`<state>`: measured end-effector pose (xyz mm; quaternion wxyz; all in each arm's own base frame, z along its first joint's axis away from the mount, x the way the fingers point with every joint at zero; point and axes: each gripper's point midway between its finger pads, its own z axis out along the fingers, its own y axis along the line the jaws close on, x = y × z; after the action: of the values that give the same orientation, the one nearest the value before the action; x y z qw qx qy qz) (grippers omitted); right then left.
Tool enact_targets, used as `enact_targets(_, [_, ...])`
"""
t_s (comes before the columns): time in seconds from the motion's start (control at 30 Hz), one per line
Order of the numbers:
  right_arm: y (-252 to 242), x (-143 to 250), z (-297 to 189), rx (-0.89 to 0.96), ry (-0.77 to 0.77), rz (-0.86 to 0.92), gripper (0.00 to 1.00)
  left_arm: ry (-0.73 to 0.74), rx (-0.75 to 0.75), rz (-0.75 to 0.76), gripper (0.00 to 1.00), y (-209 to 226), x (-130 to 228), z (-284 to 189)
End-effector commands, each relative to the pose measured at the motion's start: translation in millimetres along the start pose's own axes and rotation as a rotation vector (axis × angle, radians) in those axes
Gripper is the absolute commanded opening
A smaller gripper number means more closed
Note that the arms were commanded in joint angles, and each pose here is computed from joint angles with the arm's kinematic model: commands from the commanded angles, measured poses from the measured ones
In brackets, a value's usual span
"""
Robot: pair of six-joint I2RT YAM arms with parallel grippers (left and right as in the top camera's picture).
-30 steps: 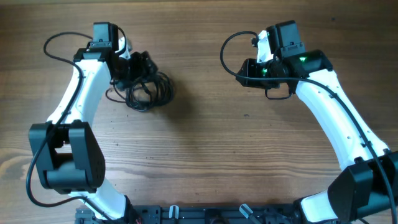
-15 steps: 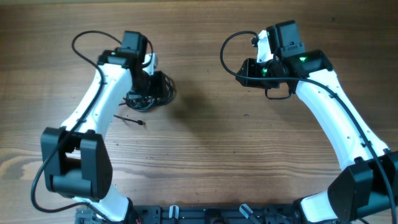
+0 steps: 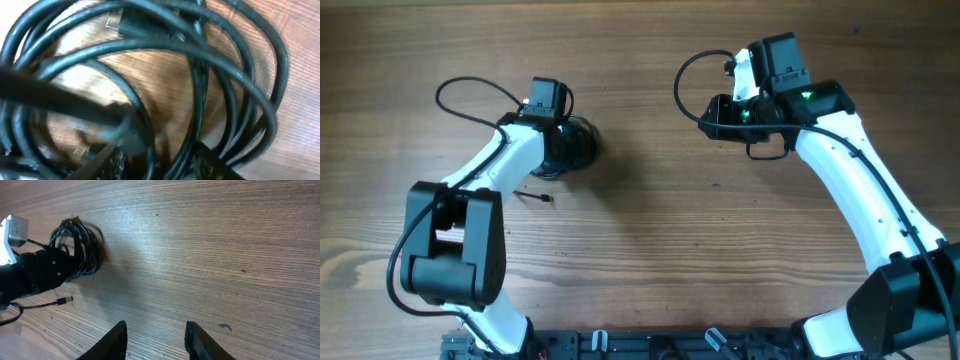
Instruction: Untangle cables
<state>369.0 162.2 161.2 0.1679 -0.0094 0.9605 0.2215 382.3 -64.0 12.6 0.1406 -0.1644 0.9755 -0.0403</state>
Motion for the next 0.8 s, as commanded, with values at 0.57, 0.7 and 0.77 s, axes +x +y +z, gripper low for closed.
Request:
enact_targets(0.57, [65,0,3,-0.296,-0.003,-0.161,0.4,0.246,0.854,-0.141,0.04,-103,-31,-142])
enact_targets(0.7, [103,3,5,-0.377,-0.019,-0.203,0.41,0.376,1.016,-0.314,0.04,-102,-41,-183])
enact_targets(0.77, [117,5,5,-0.409,-0.022,-0.194,0.4,0.406,1.075,-0.292,0.04,-108,-39,-193])
